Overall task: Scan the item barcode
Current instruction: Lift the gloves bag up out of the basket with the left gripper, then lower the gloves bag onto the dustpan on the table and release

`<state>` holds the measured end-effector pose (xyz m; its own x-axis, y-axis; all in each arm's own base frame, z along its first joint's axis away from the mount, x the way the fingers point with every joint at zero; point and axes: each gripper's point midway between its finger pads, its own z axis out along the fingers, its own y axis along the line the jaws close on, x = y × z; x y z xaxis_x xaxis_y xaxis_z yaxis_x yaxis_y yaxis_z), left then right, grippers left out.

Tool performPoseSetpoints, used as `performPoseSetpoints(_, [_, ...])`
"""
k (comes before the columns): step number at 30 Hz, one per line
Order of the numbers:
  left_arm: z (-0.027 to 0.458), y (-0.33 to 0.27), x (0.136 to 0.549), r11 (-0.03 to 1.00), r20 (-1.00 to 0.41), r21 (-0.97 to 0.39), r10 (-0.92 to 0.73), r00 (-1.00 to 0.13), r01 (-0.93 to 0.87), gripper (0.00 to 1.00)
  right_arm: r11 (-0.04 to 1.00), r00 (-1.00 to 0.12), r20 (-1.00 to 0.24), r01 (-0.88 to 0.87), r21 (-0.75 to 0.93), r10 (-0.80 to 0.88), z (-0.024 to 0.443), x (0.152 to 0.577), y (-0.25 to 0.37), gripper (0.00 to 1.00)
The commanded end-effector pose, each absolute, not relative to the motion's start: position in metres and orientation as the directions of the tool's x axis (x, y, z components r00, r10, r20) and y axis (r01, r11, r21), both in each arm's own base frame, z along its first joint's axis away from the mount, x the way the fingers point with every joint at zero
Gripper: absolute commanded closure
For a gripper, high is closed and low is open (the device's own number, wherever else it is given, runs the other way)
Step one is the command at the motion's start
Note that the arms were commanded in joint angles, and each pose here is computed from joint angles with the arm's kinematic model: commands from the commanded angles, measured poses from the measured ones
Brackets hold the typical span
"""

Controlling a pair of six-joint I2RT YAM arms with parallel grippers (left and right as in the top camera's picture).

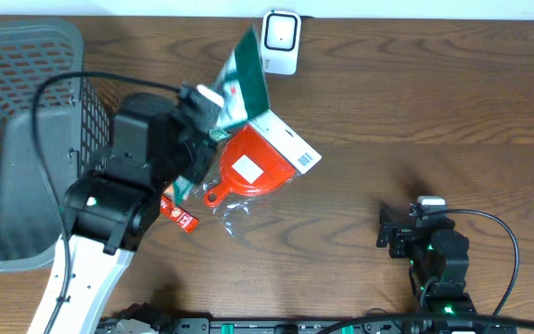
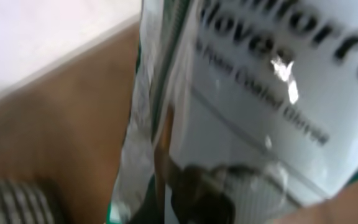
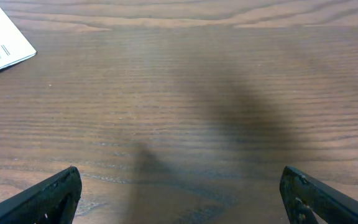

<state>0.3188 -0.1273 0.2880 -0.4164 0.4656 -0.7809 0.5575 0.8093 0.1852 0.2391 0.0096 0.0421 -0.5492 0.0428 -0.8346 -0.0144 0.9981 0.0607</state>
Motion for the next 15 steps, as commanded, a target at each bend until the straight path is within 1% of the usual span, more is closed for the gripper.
performPoseSetpoints(1, [0.266, -0.129, 0.315, 0.793, -0.715, 0.154, 0.501, -0.488, 0.589, 0.92, 0.997, -0.55, -0.833, -0.012, 0.07, 0.052, 0.042, 0.239, 0.011, 0.01])
performPoseSetpoints(4, [0.243, -0.135, 0.313, 0.799, -0.667, 0.07, 0.482, -0.567, 0.597, 0.92, 0.997, -0.55, -0.833, -0.012, 0.07, 0.052, 0.042, 0.239, 0.011, 0.01])
performPoseSetpoints(9, [0.23, -0.166, 0.307, 0.722, -0.67, -0.088, 0.467, -0.577, 0.686, 0.92, 0.997, -0.55, -0.834, -0.012, 0.07, 0.052, 0.042, 0.239, 0.011, 0.01])
performPoseSetpoints(15, [0.21, -0.167, 0.312, 0.709, -0.626, -0.089, 0.506, -0.593, 0.699, 0.92, 0.997, -0.549, -0.834, -0.011, 0.07, 0.052, 0.042, 0.239, 0.011, 0.01])
